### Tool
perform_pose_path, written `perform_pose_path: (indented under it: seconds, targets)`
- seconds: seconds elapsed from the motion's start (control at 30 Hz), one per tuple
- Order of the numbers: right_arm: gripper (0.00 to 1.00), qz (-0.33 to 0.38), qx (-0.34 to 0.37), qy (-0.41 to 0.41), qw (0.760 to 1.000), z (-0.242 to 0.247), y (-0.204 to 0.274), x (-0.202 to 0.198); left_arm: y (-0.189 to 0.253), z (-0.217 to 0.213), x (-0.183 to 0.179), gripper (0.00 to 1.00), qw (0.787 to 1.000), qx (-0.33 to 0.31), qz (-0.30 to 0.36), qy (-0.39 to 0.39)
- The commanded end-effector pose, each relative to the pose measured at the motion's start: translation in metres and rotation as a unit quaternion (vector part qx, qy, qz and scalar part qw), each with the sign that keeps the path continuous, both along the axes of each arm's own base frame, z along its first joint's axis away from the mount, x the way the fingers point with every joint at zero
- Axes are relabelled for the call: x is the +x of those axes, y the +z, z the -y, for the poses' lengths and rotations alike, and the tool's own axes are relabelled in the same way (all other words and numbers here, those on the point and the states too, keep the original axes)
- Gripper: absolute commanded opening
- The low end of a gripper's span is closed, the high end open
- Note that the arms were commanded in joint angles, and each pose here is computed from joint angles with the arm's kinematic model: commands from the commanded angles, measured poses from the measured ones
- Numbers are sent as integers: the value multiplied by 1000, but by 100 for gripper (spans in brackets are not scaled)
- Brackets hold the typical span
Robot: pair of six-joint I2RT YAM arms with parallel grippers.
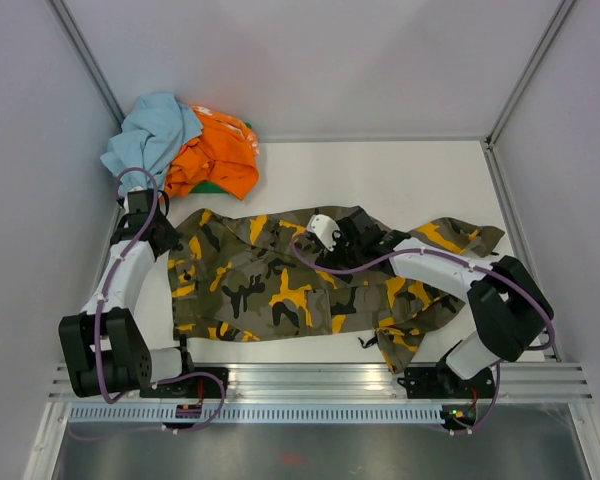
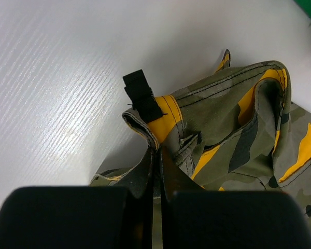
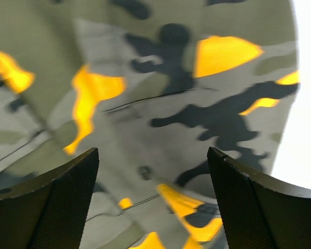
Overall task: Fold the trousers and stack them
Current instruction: Flatten the trousers out
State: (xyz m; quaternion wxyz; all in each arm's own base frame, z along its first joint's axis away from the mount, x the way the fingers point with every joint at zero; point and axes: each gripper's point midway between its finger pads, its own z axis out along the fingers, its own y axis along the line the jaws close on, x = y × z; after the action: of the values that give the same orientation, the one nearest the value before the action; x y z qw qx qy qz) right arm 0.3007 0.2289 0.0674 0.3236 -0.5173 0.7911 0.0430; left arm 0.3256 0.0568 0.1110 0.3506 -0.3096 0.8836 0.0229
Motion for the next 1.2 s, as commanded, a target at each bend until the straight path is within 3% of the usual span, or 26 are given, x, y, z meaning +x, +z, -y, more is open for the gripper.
perform_pose_path:
  seconds: [0.0,0.13,0.37,0.5,0.53,0.57,0.63,0.77,0.97,1.07,1.17]
  targets:
    - [90,73,-25,-26,997,5,11,30,7,5,4,5,1000,-4,18,-11]
    - [80,65,-34,-20,997,3,-3,33,6,3,5,5,1000,-3,19,-7]
    - [53,22,-38,2,999,-2,-18,20,8,-2,6,5,1000,8,19,-1]
    - [55,2,-36,2,999,-3,-21,15,6,-1,6,5,1000,6,17,-2]
    - [52,2,-39,-1,999,-2,-23,16,6,-1,6,5,1000,5,17,-2]
    - [28,3,-41,-3,999,-2,-26,17,5,-1,6,4,1000,5,16,-1]
    - [0,6,-60,-17,998,4,-31,23,5,0,7,4,1000,3,16,-2]
    - [0,16,-37,-54,998,6,-3,47,8,-1,7,4,1000,5,17,-3]
    - [0,126,93,-84,984,5,117,116,8,-3,5,2,1000,13,15,-1]
    - [0,149,128,-92,976,17,153,145,8,-4,5,2,1000,17,16,-1]
    - [0,145,139,-97,975,33,155,172,8,-6,5,2,1000,20,18,1]
